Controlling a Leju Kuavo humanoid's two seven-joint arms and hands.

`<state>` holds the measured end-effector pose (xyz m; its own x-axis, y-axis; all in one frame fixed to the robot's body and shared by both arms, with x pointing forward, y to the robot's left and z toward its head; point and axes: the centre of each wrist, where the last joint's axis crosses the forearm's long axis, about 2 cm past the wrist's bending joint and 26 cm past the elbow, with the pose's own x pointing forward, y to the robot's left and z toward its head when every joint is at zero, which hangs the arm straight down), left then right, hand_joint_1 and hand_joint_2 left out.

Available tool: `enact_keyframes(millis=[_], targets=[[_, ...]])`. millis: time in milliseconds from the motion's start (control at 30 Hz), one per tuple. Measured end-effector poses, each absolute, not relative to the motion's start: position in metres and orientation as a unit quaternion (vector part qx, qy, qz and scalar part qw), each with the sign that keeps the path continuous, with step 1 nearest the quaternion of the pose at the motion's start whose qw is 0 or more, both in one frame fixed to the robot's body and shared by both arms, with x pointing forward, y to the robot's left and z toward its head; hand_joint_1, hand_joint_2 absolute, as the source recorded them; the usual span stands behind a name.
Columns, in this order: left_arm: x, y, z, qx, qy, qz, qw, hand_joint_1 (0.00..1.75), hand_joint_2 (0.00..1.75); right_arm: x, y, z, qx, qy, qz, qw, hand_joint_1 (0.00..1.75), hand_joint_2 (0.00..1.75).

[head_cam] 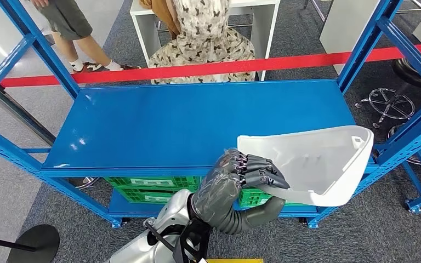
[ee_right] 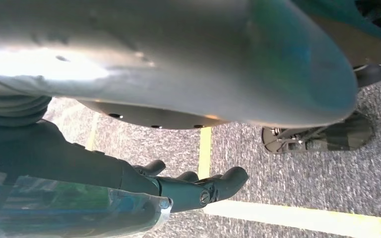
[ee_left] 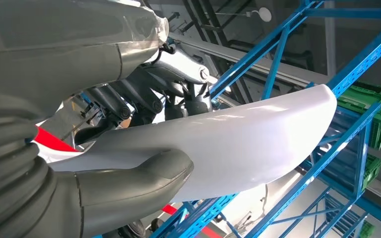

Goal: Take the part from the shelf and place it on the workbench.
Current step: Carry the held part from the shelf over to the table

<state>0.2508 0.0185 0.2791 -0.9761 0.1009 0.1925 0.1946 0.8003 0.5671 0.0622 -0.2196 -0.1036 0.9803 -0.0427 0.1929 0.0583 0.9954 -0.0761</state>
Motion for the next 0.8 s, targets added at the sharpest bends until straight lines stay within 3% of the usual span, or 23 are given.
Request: enact_keyframes(millis=[800], targets=[[0.2495,0.0180,0.2732,-0.038,-0.945,-0.315,0.082,1.75,1.75,0.0641,-0.2167,-0.1029,-0.039,-0.120,-0.001,0.992,0.00,0.00]])
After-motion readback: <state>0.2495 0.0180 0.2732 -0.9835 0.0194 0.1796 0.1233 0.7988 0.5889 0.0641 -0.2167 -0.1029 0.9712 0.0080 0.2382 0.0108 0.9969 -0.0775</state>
